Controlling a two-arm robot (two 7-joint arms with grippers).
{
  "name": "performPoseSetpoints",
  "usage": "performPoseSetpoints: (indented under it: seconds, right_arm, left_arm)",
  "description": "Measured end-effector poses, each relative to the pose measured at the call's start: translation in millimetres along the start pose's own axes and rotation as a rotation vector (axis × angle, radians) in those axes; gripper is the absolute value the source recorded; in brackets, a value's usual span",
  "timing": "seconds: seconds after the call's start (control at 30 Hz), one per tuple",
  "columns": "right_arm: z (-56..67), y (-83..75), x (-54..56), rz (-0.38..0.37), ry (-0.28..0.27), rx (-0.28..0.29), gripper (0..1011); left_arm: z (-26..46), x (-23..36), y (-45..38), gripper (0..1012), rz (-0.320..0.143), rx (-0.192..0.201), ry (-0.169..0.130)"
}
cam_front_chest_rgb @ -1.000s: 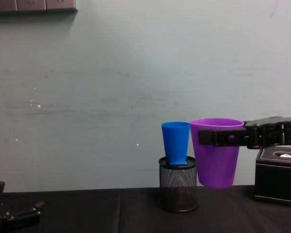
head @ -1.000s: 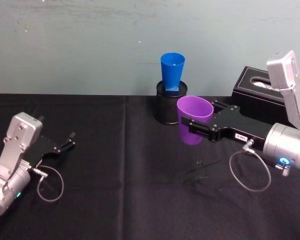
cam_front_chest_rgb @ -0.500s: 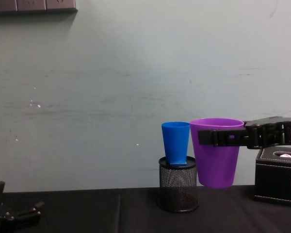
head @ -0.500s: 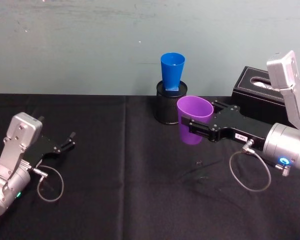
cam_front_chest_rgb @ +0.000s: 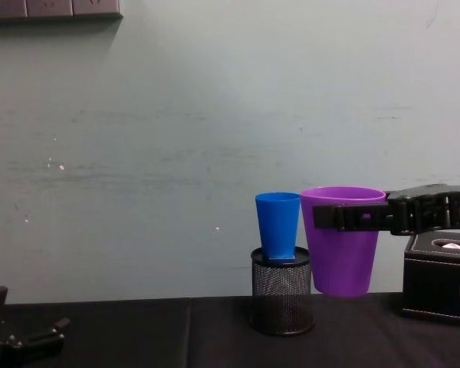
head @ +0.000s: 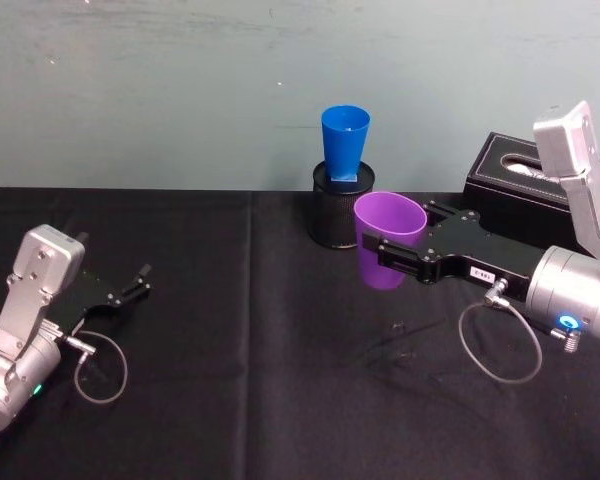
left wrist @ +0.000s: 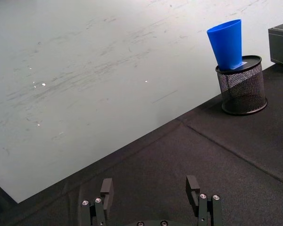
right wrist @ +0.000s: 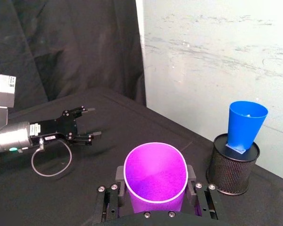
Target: Pick up one cup with a gripper and tap it against the other cup.
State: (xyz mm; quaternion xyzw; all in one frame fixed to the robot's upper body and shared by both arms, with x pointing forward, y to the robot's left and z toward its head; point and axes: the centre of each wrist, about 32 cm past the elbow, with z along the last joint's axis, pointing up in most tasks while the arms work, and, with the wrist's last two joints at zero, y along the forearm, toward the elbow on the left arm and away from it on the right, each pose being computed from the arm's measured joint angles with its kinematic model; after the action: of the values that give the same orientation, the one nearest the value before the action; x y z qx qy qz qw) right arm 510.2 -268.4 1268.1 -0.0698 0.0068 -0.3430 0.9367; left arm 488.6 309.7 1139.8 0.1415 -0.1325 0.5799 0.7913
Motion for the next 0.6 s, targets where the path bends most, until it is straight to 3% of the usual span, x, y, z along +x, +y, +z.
performPoseSetpoints:
  seconds: [0.37, 0.6]
  right_arm:
    - [0.5, 1.2, -0.4, -0.004, 0.002, 0.001, 726]
    - [7.5, 11.8, 2.9, -0.033, 0.032, 0.002, 726]
  left_arm:
    - [0.0, 0.0, 0.0, 1011, 0.000, 0.000, 0.000]
    - [0.0, 0.0, 0.0, 1011, 0.000, 0.000, 0.000]
